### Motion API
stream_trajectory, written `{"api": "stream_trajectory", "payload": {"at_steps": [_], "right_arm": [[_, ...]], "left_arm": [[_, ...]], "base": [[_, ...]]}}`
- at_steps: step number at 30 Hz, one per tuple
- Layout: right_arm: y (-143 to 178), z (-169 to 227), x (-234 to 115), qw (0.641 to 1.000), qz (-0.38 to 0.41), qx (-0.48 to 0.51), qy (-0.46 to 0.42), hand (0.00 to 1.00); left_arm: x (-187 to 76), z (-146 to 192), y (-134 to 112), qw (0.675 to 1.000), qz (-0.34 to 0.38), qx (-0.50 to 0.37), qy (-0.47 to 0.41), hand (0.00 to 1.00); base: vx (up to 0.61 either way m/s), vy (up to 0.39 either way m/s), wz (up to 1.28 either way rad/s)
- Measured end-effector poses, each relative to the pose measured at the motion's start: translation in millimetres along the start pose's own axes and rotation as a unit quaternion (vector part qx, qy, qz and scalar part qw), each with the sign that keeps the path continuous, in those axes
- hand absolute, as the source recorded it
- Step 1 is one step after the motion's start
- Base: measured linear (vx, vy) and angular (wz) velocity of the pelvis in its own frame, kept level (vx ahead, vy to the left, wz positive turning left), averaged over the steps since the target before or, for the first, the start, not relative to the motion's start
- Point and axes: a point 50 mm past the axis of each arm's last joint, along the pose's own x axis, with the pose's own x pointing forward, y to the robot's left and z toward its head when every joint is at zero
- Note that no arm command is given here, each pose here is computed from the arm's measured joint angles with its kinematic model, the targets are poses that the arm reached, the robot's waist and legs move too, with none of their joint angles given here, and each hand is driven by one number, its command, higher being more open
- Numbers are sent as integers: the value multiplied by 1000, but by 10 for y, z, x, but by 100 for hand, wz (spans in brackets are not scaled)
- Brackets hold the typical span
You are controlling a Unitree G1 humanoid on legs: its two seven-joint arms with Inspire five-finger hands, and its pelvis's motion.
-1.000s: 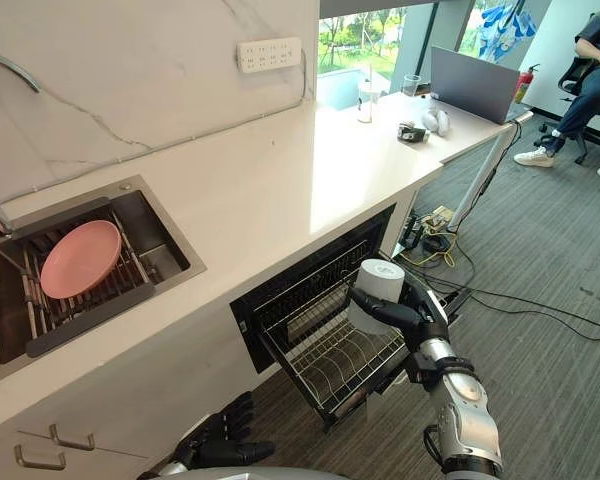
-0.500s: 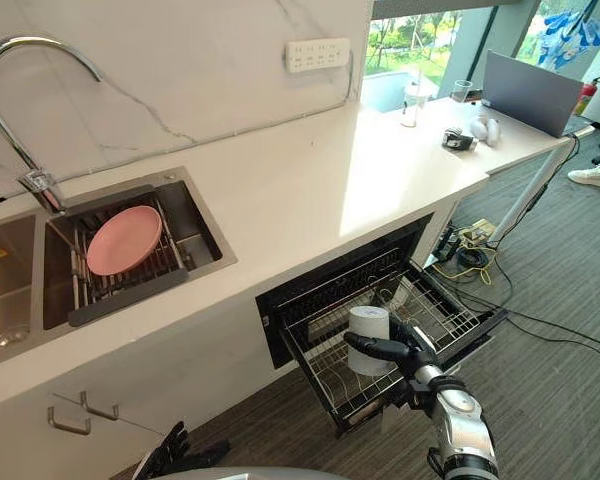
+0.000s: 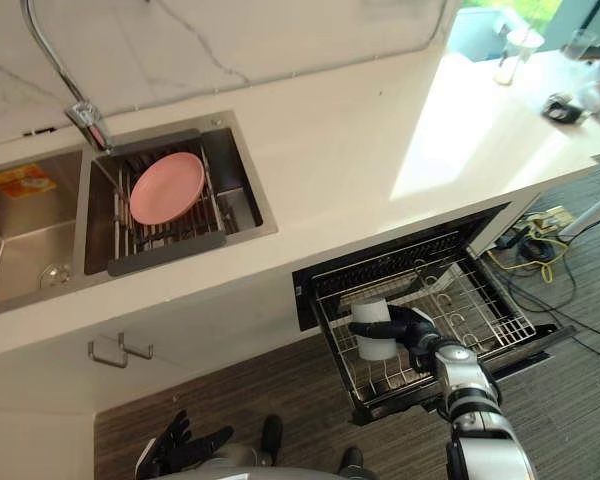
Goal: Walk over to the sink, pick up the cup, carry it to the dishwasher, place the cup inside the dishwasher, then close the dishwasher door
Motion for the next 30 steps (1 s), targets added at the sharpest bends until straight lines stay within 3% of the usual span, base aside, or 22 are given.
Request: {"api": "stream_trajectory", "payload": {"at_steps": [8, 13, 28, 29, 30], "right_arm": [[-43, 620, 76, 997, -9, -65, -40, 0], [-263, 1052, -32, 992, -49, -87, -78, 0], [-447, 1165, -112, 993, -86, -45, -61, 0], [-446, 1158, -109, 994, -86, -44, -59, 100], [-449, 1141, -106, 994, -86, -38, -57, 100]], "left_arm": [[132, 317, -93, 999, -26, -14, -43, 100], [182, 440, -137, 997, -42, -28, -58, 100], [286, 633, -288, 994, -86, -1, -66, 100], [292, 640, -304, 994, -89, 0, -65, 100], [298, 646, -319, 994, -92, 2, -64, 100]], "base": [[-17, 7, 20], [-42, 14, 14], [-19, 3, 0], [0, 0, 0], [0, 0, 0]]}}
